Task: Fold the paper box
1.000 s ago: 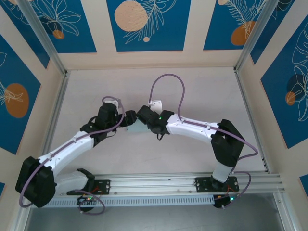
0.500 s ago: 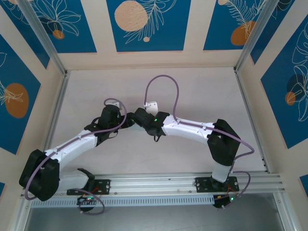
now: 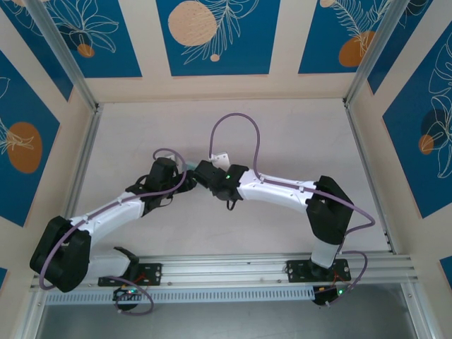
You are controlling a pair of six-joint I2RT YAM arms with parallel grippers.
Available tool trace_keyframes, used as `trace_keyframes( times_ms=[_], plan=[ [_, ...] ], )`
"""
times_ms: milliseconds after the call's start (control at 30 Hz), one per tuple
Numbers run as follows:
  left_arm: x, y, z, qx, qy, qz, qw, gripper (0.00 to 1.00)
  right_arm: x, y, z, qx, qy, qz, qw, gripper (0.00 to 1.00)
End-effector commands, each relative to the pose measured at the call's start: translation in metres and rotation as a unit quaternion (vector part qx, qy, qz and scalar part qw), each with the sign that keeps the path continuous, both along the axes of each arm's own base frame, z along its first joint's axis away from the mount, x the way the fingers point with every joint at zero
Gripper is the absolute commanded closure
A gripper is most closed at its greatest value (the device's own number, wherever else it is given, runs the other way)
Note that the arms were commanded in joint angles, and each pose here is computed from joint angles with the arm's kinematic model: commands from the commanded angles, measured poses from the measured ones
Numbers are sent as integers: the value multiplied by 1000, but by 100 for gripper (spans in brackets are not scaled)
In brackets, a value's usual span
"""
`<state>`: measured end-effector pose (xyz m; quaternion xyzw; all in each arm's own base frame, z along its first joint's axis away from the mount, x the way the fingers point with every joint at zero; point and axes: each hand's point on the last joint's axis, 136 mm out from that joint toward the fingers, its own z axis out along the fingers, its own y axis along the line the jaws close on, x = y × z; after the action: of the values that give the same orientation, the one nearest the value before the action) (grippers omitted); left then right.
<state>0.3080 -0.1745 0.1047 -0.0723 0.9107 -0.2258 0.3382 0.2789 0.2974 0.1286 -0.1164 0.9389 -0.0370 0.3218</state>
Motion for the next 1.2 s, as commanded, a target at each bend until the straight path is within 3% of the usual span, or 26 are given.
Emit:
trace_keyframes(
  times_ms=[0, 333, 500, 700, 767, 933, 1167],
  plan=[
    [5, 2, 2, -2, -6, 9, 1000, 35, -6, 12, 25, 51, 9, 26, 998, 50],
    [10, -4, 24, -20, -26, 0, 999, 35, 10, 18, 47, 123, 23, 30, 992, 49],
    [6, -3, 37, -28, -36, -2, 999, 34, 23, 16, 61, 179, 37, -2, 983, 48],
    [-4, 4, 64, -40, -56, 7, 998, 33, 35, 9, 58, 179, 45, -42, 982, 46],
    [-3, 10, 79, -33, -72, 13, 997, 29, 37, 9, 55, 175, 47, -47, 982, 45],
    [15, 12, 103, 17, -101, 5, 995, 7, 38, 6, 47, 165, 51, -60, 983, 45],
    [54, 0, 88, 67, -77, -23, 995, 1, 40, -4, 37, 151, 50, -82, 984, 45]
  ],
)
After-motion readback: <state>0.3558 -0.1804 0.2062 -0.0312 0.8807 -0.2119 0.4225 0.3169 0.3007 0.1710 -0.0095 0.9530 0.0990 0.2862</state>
